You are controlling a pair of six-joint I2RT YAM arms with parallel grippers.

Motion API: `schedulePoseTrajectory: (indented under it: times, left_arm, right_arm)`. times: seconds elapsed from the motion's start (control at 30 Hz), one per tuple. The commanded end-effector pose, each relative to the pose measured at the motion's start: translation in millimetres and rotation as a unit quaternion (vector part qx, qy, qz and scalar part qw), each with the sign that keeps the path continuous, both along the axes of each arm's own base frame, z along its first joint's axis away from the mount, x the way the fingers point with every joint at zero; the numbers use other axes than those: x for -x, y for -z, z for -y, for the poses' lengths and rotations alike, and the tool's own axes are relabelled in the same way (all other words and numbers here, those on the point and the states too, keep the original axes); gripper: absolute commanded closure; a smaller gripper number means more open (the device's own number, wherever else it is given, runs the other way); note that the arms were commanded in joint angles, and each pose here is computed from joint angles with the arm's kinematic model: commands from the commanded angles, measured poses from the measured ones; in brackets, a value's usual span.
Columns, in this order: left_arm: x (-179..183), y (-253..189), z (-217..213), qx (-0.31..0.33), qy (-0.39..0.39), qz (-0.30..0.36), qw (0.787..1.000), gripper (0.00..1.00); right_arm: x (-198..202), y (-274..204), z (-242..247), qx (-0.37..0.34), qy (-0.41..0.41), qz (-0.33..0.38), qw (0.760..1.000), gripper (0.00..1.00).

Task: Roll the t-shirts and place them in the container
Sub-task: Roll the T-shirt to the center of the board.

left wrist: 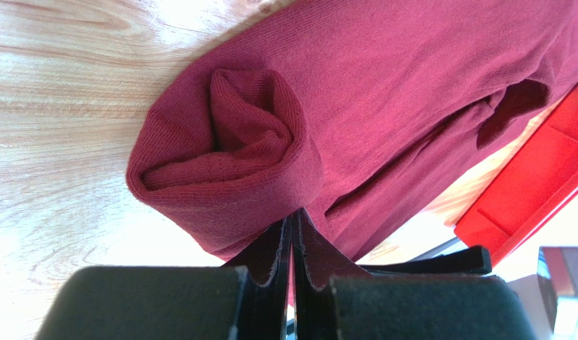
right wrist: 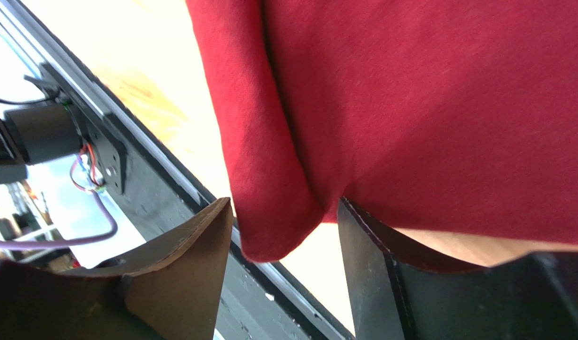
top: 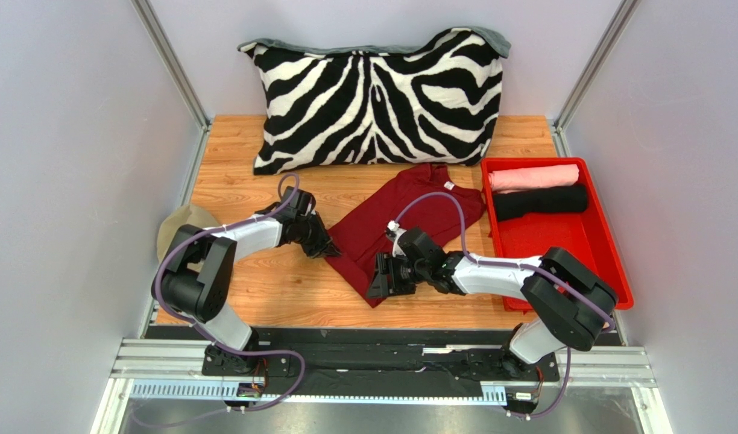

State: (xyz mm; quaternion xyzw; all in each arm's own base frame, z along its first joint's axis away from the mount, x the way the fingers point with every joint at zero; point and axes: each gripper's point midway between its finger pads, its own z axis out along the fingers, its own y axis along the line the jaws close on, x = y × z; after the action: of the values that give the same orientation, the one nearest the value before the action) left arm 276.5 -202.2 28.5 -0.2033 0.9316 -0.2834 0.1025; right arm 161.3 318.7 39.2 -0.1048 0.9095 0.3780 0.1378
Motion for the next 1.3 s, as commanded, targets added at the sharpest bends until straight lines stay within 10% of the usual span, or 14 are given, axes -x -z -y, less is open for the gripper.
schedulePoseTrajectory:
  times: [0.0,0.37,0.7,0.93,1.27]
  left_arm:
    - [-9.6,-2.5,-1.6,-0.01,-0.008,0.008,1.0,0.93]
    - [-10.2,-2.8,-1.1,-0.011,-0.006,0.006,1.0,0.93]
    - [-6.7,5.0,-4.0,-0.028,-0.017,-0.009,0.999,0.93]
    - [-0.4,11.0,-8.1,-0.041,-0.031,-0.032,0.998,0.93]
    - [1.3,13.4,-6.6,-0.047,-0.022,-0.048,0.998,0.93]
  right_arm:
    - [-4.0,-16.1,-6.6,0.001,-0.013,0.04,0.999,0.42]
    - [3.9,-3.7,-7.8,-0.05,0.009,-0.032,0.998,0.79]
    - [4.4,20.0,15.7,-0.043,0.071,-0.079,0.993,0.67]
    - [2.7,-23.9,37.1,0.055,0.055,0.067,0.995,0.47]
    - [-23.6,-81.1,8.4,0.222,-0.054,0.326,0.918,0.44]
